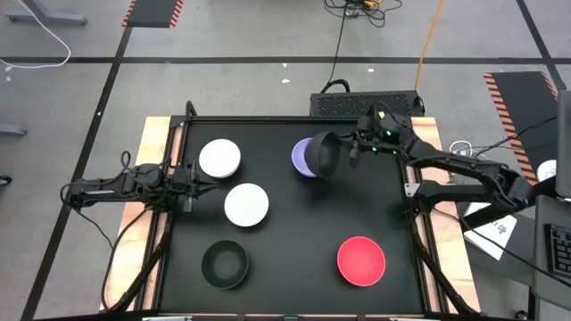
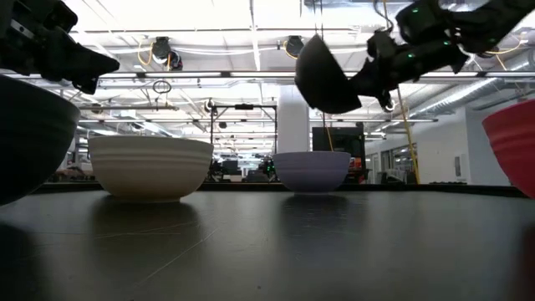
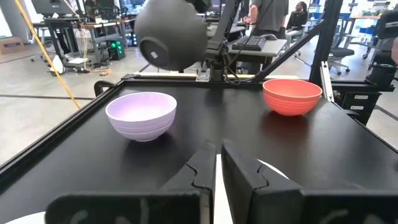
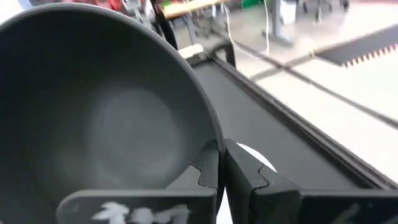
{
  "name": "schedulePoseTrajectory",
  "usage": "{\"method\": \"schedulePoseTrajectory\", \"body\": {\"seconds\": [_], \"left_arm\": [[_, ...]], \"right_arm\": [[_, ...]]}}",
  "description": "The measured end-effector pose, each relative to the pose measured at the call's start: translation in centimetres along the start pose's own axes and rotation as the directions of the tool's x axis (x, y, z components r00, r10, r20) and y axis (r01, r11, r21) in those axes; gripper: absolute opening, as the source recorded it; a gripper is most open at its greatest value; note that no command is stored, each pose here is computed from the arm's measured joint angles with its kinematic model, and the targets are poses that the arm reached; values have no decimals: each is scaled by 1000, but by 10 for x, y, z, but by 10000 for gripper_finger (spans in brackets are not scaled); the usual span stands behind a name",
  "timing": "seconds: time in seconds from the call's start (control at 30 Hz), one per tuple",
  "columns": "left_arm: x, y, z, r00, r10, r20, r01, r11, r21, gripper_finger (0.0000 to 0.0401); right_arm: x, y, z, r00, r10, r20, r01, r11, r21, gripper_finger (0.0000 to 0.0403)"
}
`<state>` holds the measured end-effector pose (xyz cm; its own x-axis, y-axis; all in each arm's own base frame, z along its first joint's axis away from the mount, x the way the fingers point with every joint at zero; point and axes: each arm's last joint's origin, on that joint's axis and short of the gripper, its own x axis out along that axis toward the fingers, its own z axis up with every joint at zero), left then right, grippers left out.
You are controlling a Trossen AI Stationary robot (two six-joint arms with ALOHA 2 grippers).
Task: Nest bowls inside each other
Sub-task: Stack the top black bowl on top of the purple bowl
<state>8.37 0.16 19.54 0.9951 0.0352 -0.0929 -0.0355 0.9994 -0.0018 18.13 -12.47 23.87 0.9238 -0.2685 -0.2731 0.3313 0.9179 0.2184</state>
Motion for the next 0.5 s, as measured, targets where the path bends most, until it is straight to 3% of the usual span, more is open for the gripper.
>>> {"method": "schedulePoseTrajectory", "body": {"seconds": [0.5], "left_arm": [[0, 0, -2, 1000, 0, -23, 0, 1000, 9, 26]], "right_arm": [[20, -27, 66, 945, -99, -310, 112, 993, 24, 0]]}}
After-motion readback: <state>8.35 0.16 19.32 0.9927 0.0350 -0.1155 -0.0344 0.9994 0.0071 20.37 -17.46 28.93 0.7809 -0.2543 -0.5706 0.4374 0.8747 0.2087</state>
